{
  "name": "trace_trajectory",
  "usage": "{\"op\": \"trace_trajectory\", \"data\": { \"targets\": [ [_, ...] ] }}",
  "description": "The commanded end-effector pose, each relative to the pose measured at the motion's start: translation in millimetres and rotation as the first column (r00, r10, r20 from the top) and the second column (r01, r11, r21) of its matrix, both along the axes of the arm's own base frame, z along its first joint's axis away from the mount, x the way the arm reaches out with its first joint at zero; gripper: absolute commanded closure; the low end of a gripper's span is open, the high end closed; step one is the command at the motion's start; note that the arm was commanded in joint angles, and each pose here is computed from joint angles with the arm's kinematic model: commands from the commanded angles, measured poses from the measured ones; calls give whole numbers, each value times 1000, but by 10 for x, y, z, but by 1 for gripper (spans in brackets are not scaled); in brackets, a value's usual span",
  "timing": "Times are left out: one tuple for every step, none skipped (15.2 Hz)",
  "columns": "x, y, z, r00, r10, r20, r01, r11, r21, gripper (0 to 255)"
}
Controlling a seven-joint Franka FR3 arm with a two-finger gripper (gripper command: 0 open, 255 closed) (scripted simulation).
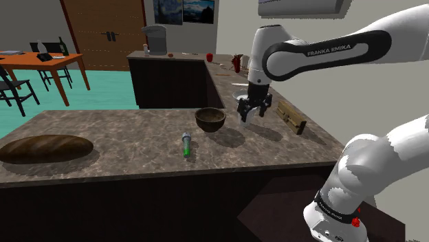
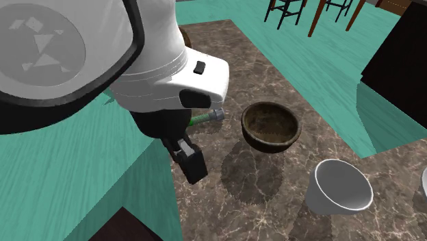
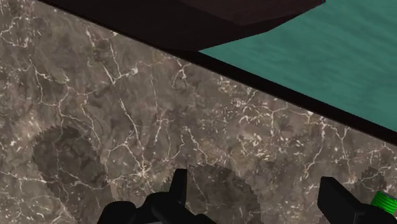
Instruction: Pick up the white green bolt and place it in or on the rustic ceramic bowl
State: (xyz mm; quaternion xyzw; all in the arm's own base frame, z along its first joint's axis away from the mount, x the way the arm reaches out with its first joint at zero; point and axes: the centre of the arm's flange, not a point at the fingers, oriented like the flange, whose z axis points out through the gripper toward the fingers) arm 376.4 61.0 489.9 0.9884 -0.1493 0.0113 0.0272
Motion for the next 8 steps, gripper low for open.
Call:
{"op": "trace_trajectory", "data": {
  "targets": [
    [147,131,-173,1000,-27,7,27,1000,6,0],
    [223,201,-249,999,-39,10,39,999,8,0],
    [301,271,-323,999,-52,12,52,999,11,0],
    [379,339,-398,998,-64,15,64,998,13,0],
    [458,407,-472,997,-77,18,77,997,16,0],
    [539,474,-546,996,-89,21,89,996,18,0],
    [620,540,-619,995,-102,23,101,995,21,0],
    [703,606,-692,993,-114,26,114,993,23,0]
  ]
}}
